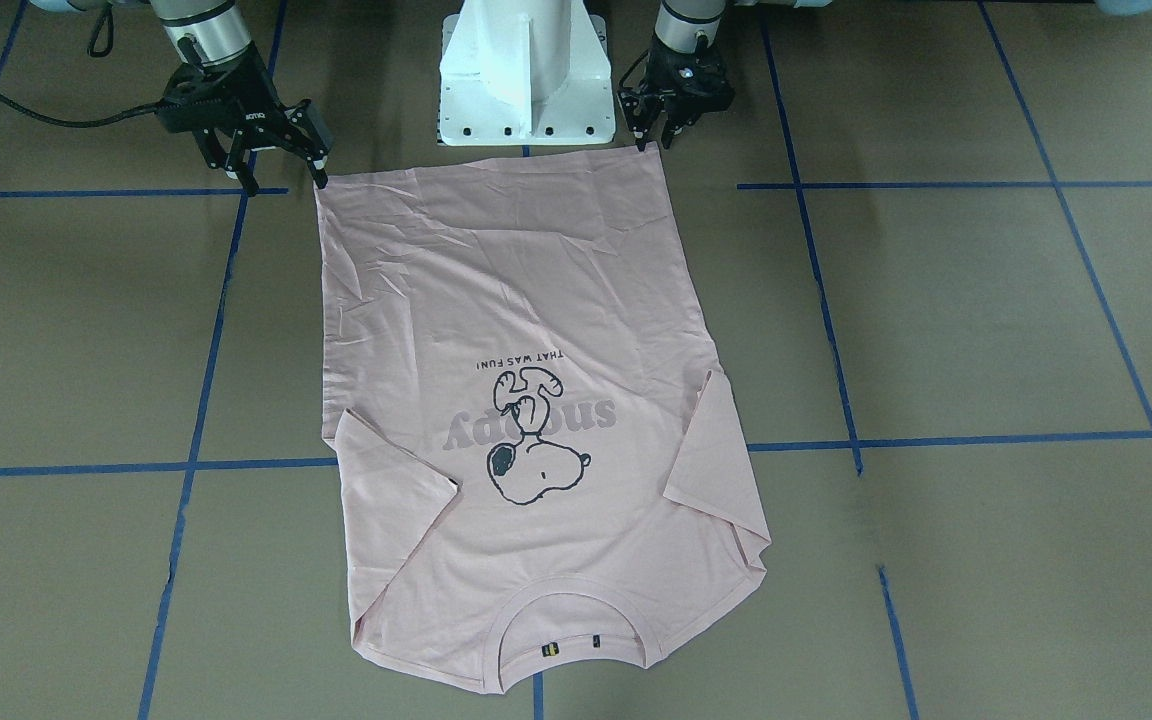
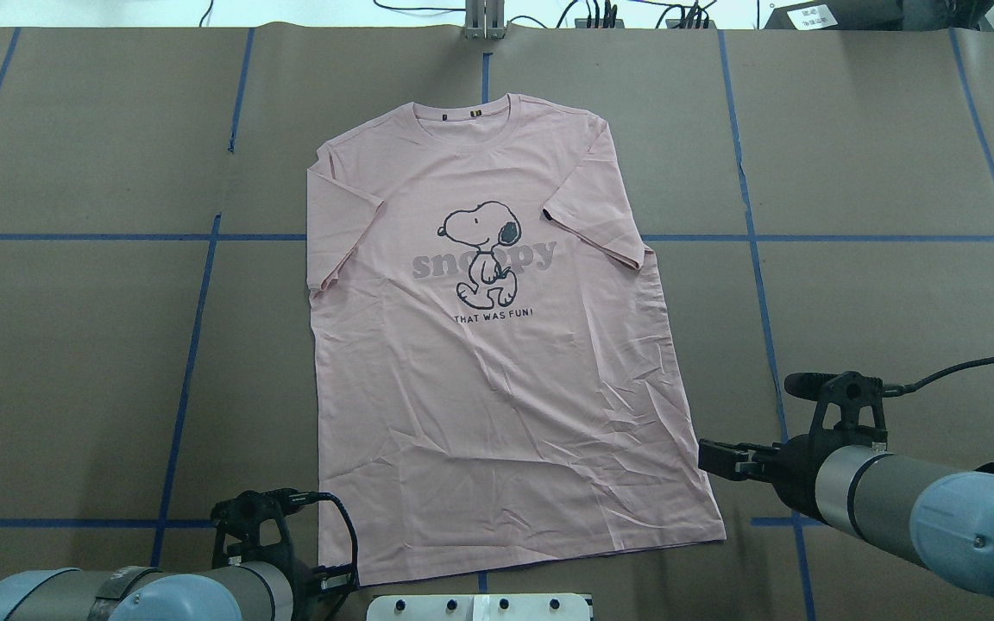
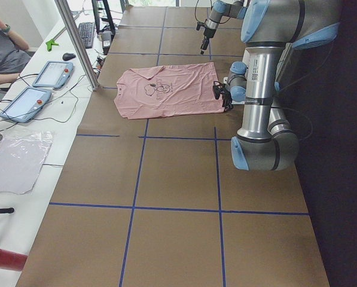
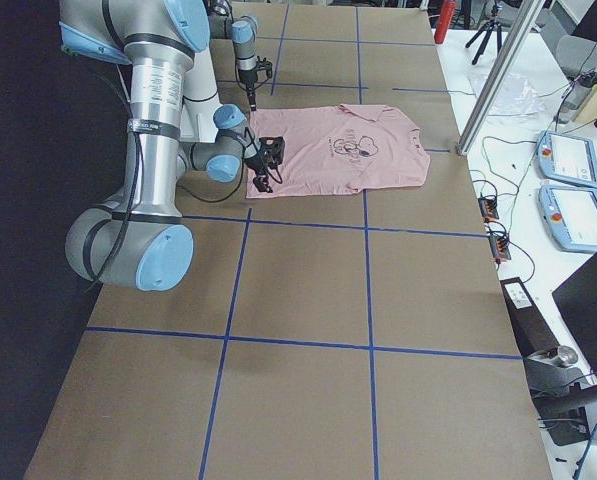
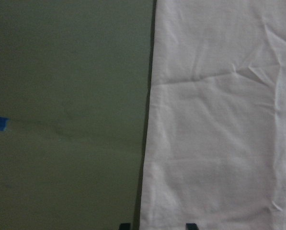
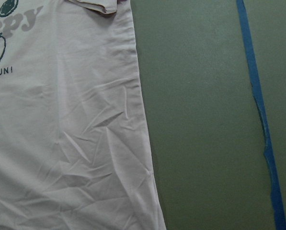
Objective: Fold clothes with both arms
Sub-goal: 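Close both grippers on the hem corners of the pink shirt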
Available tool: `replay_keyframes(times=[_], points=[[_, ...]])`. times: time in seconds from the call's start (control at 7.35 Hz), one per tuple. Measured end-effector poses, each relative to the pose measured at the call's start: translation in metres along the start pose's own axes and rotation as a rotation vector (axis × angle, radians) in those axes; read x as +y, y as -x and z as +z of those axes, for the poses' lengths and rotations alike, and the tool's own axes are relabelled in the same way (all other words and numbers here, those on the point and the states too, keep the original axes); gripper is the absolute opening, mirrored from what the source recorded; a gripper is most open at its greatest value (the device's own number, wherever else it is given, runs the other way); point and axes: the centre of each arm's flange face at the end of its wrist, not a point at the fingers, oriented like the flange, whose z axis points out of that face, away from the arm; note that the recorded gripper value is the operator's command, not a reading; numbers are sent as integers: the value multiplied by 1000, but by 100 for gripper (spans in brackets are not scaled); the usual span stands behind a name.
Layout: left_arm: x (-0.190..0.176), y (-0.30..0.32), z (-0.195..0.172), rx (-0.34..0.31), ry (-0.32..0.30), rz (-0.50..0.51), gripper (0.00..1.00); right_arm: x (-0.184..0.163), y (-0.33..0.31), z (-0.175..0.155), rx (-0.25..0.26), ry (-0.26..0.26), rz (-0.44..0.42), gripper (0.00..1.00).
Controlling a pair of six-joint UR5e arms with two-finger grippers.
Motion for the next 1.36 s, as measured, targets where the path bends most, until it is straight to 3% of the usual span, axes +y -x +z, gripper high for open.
replay_keyframes(times=[0.68,0.95,1.22,1.36], points=[[2,2,8,-14,-2,1,37,0,1,0,-4,0,1,99],[2,2,9,-17,-2,1,23,0,2,0,-4,0,1,99],[2,2,10,-18,-2,1,0,-1,1,0,-3,-2,1,99],[2,2,10,-18,-1,1,0,-1,1,0,-3,-3,1,99]])
